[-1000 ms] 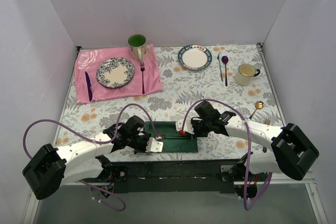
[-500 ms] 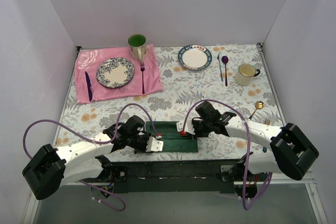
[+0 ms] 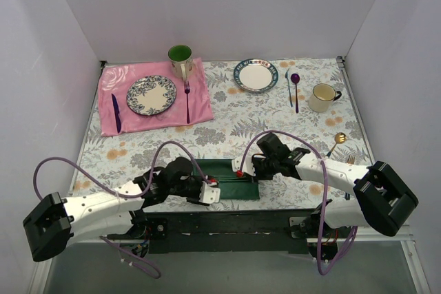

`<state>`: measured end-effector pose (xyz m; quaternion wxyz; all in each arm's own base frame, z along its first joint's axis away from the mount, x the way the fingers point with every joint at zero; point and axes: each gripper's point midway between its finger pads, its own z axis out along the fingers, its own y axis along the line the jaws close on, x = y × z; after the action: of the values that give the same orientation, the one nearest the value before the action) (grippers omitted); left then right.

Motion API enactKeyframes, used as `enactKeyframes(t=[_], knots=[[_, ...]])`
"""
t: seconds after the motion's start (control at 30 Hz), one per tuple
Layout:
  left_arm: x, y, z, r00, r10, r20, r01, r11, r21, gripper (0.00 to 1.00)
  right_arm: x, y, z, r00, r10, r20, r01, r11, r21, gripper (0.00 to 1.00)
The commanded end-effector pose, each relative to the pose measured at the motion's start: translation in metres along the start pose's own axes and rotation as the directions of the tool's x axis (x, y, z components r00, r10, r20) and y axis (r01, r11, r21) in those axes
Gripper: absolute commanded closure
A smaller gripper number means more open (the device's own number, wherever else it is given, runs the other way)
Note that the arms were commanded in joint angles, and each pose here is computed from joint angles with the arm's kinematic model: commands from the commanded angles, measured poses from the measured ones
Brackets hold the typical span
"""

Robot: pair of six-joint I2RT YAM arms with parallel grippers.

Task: Fold the napkin into a case and place the utensils inside
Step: Smooth out the 2/3-rectangle-folded napkin at the center of the board.

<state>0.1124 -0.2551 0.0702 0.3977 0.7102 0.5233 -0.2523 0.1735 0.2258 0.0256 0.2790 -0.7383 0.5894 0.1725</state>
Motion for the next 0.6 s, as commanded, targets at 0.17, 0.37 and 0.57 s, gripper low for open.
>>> enactKeyframes(t=[0.17,0.37,0.57], knots=[[0.003,-0.002,0.031,0.996,0.085,-0.027,-0.087,0.995,-0.053,0.59,0.010,0.016,0.004,0.999,0.028,-0.015,-0.029,0.998,-0.052,0.99],[0.016,-0.006,0.037,0.993,0.082,-0.081,-0.087,0.994,-0.065,0.68,0.012,0.020,0.004,1.000,0.006,-0.006,-0.006,0.998,-0.056,0.99],[0.010,0.004,0.032,0.995,0.069,-0.078,-0.078,0.990,-0.116,0.86,0.014,0.023,0.005,1.000,-0.011,0.001,0.011,0.998,-0.062,0.99]])
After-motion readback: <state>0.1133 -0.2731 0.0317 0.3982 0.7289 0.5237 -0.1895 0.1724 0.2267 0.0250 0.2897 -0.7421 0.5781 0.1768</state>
